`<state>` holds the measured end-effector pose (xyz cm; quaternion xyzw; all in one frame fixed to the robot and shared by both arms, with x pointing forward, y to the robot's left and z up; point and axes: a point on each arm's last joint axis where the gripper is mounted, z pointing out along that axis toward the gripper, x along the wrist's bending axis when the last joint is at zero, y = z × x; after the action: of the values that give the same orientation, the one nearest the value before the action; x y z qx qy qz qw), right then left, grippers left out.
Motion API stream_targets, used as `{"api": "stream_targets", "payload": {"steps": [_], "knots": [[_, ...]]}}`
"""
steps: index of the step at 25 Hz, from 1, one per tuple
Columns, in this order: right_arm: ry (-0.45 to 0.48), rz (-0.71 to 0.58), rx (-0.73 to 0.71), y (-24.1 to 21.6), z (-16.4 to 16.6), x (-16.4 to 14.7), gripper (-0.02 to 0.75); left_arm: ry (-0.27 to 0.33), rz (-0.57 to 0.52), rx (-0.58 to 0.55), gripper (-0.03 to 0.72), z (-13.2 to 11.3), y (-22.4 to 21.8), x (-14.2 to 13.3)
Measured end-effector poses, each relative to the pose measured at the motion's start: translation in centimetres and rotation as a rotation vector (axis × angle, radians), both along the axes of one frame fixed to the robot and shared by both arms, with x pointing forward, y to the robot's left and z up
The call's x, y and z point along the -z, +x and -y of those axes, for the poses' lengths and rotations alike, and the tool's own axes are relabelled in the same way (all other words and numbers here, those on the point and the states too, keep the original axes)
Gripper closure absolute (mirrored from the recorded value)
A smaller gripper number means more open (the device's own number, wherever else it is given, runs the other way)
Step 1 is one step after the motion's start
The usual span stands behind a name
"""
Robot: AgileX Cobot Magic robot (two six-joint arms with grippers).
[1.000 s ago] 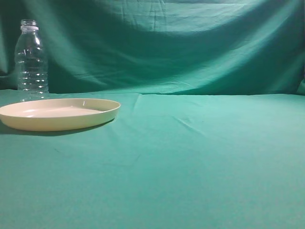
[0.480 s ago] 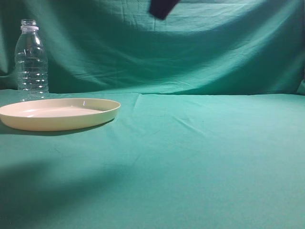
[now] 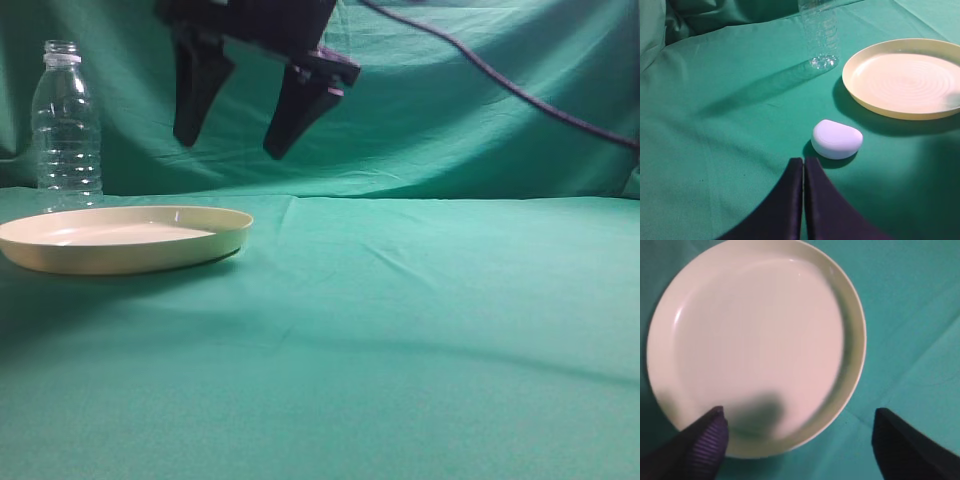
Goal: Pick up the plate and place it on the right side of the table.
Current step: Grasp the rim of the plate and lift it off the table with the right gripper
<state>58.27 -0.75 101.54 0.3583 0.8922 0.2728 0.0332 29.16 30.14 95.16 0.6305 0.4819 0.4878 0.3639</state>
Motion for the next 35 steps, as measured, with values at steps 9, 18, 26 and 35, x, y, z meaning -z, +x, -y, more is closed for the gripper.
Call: {"api": "stream_targets", "payload": {"steps": [9,18,26,35], "knots": [[-0.004,0.003,0.039,2.3,-1.5,5.2,0.25,0.0,0.0,0.0,0.688,0.0,0.0,0.0],[0.0,0.054,0.06,3.5,-2.0,8.0,0.25,0.0,0.0,0.0,0.688,0.0,0.0,0.0],[-0.016,0.066,0.057,3.8,-2.1,9.2,0.403,0.0,0.0,0.0,0.688,0.0,0.0,0.0],[0.021,0.079,0.089,4.5,-2.6,7.7,0.738,0.0,0.0,0.0,0.688,0.0,0.0,0.0]]}}
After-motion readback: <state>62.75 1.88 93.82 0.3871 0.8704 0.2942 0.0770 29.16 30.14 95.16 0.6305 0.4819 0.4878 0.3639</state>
